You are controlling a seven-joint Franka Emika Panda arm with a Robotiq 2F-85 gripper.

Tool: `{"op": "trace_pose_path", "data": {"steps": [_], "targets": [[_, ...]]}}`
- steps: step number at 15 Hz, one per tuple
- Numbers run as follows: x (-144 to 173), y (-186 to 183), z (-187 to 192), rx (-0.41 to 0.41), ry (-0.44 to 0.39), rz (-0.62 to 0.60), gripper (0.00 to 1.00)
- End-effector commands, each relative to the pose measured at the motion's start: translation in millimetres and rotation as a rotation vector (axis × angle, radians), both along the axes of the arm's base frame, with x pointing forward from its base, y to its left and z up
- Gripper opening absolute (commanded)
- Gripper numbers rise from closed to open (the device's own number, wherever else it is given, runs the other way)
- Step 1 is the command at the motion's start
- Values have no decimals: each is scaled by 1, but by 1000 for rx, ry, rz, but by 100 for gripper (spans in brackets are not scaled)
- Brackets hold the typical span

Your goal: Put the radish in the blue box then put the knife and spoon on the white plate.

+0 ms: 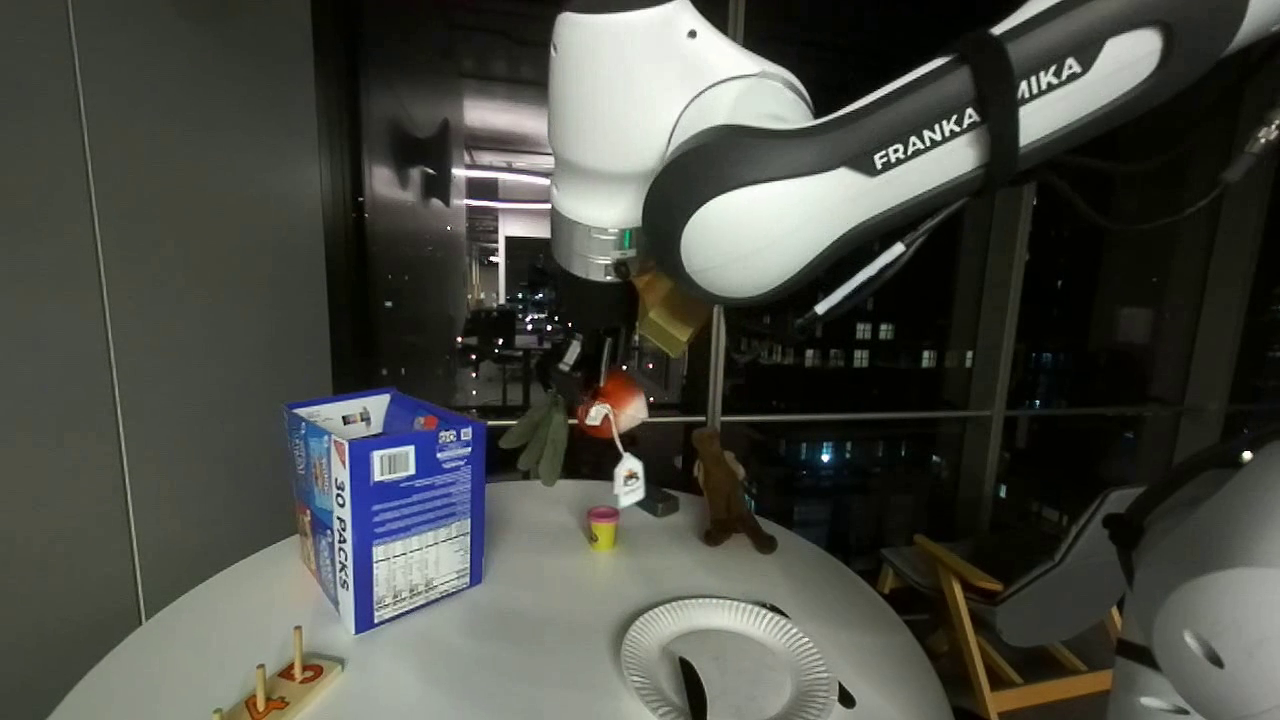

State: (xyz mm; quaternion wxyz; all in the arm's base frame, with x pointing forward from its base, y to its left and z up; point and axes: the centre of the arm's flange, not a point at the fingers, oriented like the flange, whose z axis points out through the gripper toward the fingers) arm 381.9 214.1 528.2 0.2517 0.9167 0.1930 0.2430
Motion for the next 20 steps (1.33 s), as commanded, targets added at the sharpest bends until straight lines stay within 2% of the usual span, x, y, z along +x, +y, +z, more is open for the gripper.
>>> {"op": "trace_pose_path", "data": {"steps": [1, 4, 7, 9, 11, 16, 17, 18, 20], "targets": [[41, 47, 21, -79, -171, 83, 11], [82, 64, 45, -145, -329, 140, 11], [131, 69, 61, -173, -391, 162, 11], [165, 69, 58, -145, -369, 197, 11], [202, 66, 42, -70, -288, 226, 11], [255, 69, 9, -8, -187, 282, 11], [259, 71, 7, -2, -173, 292, 41], [260, 74, 9, 1, -164, 295, 42], [258, 80, 13, 32, -133, 304, 55]]}}
